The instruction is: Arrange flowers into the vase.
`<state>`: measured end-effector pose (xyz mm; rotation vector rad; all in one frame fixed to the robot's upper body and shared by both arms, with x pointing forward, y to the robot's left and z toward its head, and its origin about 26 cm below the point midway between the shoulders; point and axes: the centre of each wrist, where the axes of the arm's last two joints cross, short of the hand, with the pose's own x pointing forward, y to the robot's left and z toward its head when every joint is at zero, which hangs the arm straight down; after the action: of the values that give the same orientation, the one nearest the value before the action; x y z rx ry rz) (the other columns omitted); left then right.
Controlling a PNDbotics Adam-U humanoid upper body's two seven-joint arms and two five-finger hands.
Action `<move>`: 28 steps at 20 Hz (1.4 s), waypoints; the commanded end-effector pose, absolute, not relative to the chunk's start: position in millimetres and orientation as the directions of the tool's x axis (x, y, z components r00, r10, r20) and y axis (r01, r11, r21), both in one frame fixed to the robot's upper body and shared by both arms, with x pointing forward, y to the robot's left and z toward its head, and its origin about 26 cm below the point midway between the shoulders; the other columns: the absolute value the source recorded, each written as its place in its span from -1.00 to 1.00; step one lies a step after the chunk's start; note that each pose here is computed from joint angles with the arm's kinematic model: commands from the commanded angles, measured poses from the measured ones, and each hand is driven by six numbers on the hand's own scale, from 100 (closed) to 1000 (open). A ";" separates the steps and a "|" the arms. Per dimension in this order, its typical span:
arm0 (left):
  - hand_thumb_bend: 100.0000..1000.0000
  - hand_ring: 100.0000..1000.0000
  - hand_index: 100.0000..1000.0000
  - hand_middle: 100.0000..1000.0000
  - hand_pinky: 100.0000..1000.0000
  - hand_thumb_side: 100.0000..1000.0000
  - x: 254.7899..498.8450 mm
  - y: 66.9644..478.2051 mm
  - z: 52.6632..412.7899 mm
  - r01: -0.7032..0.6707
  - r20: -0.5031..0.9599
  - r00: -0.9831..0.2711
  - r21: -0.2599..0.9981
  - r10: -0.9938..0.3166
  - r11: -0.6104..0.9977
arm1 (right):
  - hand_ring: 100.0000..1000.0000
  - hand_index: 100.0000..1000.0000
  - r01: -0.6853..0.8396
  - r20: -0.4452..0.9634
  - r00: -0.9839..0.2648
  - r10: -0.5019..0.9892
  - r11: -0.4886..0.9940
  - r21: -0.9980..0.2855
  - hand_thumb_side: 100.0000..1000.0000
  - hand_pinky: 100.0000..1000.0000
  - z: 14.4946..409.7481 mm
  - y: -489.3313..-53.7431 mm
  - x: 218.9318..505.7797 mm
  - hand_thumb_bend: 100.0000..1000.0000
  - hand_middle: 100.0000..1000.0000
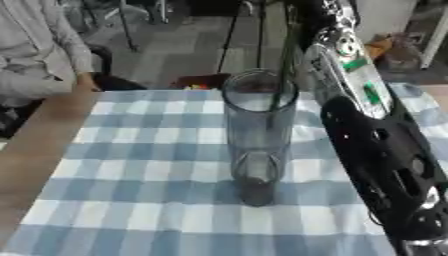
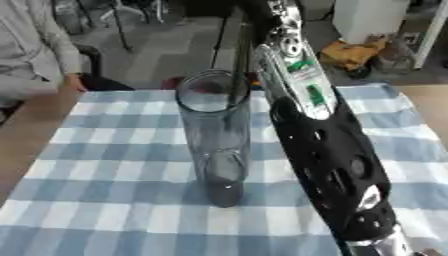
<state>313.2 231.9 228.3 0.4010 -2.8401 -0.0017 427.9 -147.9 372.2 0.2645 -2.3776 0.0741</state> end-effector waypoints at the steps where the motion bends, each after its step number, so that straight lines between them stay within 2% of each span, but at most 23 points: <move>1: -0.77 0.39 0.72 0.59 -0.02 1.00 311.0 232.5 234.9 -0.272 0.244 -0.931 0.032 -0.271 0.962 | -0.47 -0.95 -0.188 0.676 -0.724 -0.140 0.982 0.003 -0.89 0.12 380.9 -151.2 427.6 -1.00 -1.00; 8: -0.77 0.39 0.72 0.59 -0.02 1.00 311.0 232.6 234.6 -0.272 0.247 -0.930 0.035 -0.272 0.962 | -0.35 -0.92 -0.142 0.697 -0.711 -0.090 0.990 -0.017 -0.82 0.20 378.2 -153.5 430.2 -1.00 -1.00; 14: -0.77 0.38 0.72 0.59 -0.02 1.00 310.9 232.9 234.2 -0.274 0.248 -0.929 0.036 -0.274 0.961 | -0.23 -0.83 -0.107 0.694 -0.719 -0.036 0.992 -0.060 -0.48 0.27 380.1 -153.9 428.1 -1.00 -0.98; 19: -0.77 0.38 0.72 0.59 -0.02 1.00 310.9 233.3 234.2 -0.275 0.248 -0.929 0.038 -0.276 0.961 | -0.16 -0.78 -0.069 0.702 -0.712 0.016 0.993 -0.093 -0.36 0.33 380.1 -155.9 427.3 -0.90 -0.89; 25: -0.78 0.38 0.72 0.59 -0.02 1.00 310.8 233.2 233.8 -0.275 0.249 -0.928 0.038 -0.276 0.961 | -0.12 -0.76 -0.066 0.700 -0.714 0.025 0.993 -0.103 -0.33 0.35 380.1 -156.1 425.3 -0.87 -0.84; 28: -0.77 0.38 0.72 0.59 -0.02 1.00 310.8 233.1 233.9 -0.275 0.250 -0.928 0.038 -0.275 0.961 | -0.11 -0.78 -0.070 0.669 -0.743 0.019 0.992 -0.106 -0.17 0.35 380.3 -156.7 423.7 -0.71 -0.80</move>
<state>313.1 232.0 228.1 0.4016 -2.8361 -0.0041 431.4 -153.3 365.1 0.0488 -2.3366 0.1507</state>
